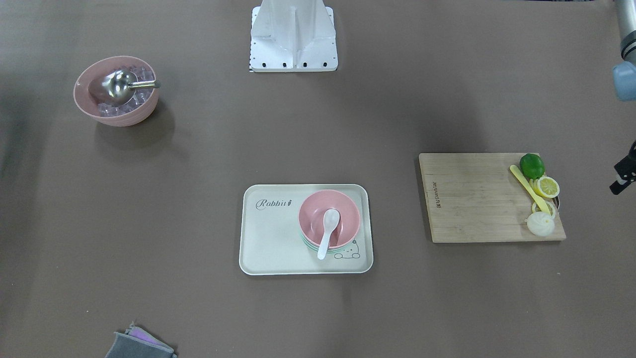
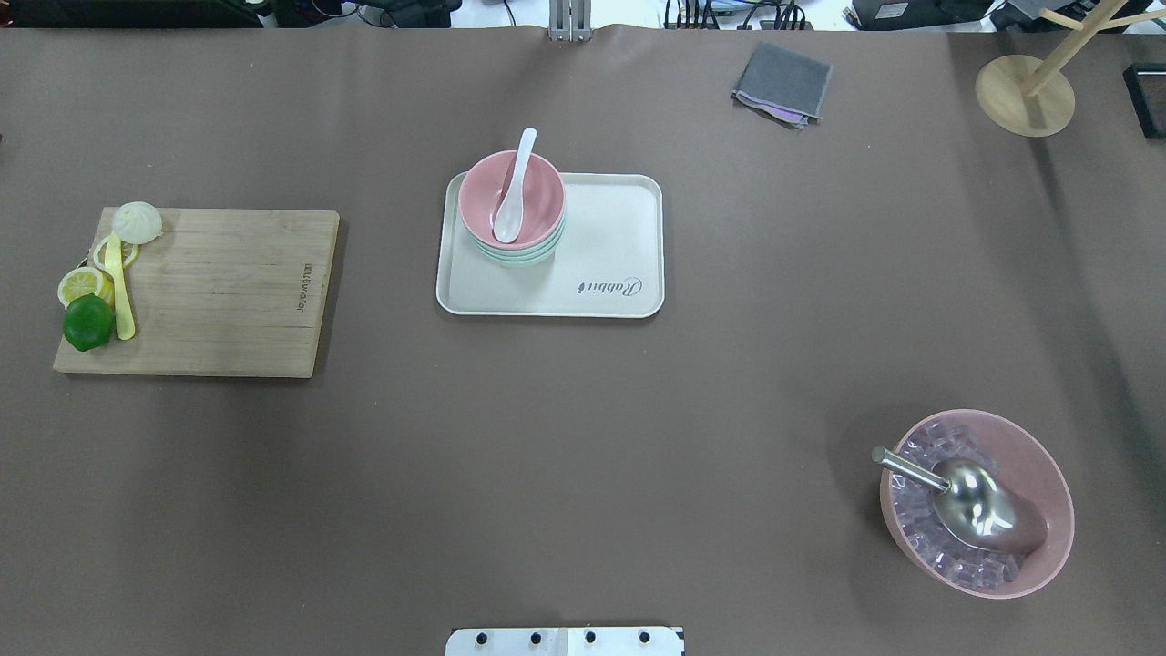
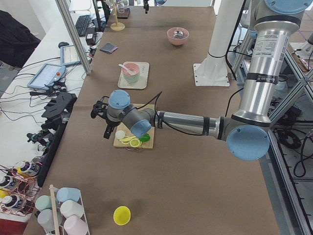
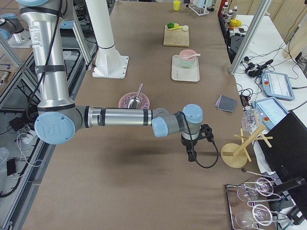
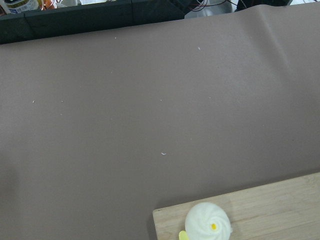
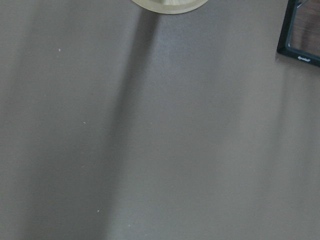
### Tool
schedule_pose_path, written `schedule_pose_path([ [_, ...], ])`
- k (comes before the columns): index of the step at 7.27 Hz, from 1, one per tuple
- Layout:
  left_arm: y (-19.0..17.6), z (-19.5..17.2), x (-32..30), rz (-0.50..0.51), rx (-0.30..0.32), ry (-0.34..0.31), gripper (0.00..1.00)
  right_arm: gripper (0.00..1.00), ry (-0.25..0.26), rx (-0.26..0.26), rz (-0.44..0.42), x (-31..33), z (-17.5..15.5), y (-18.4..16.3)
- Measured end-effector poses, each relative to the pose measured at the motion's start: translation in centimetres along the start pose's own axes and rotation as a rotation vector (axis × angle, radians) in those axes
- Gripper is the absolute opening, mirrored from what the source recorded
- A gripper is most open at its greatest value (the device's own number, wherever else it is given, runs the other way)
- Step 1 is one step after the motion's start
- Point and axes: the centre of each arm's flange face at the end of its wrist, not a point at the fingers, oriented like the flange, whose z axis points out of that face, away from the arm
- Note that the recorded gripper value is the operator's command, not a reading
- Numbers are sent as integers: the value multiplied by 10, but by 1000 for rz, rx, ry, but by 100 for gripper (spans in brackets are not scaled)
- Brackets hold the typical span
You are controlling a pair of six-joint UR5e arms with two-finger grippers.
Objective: Stack pink bowl on green and place spoon
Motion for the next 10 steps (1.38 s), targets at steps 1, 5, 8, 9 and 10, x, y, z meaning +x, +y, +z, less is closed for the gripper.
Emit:
schedule_pose_path([
  [1,-2,-11,-2,23,-73,-24,98,100,4,-72,34,-22,-30,2],
  [5,56,-2,-72,37,-228,-124,98,100,-72,-156,45,-10,-10,29],
  [8,81,1,-95,-4,-254,-133,98,100,-164,-164,90,7,3,40],
  [9,85,1,-95,-10,-257,-121,98,100,-167,-167,98,11,5,42],
  [10,87,1,-94,-17,-256,-95,98,100,-168,-172,110,17,9,46],
])
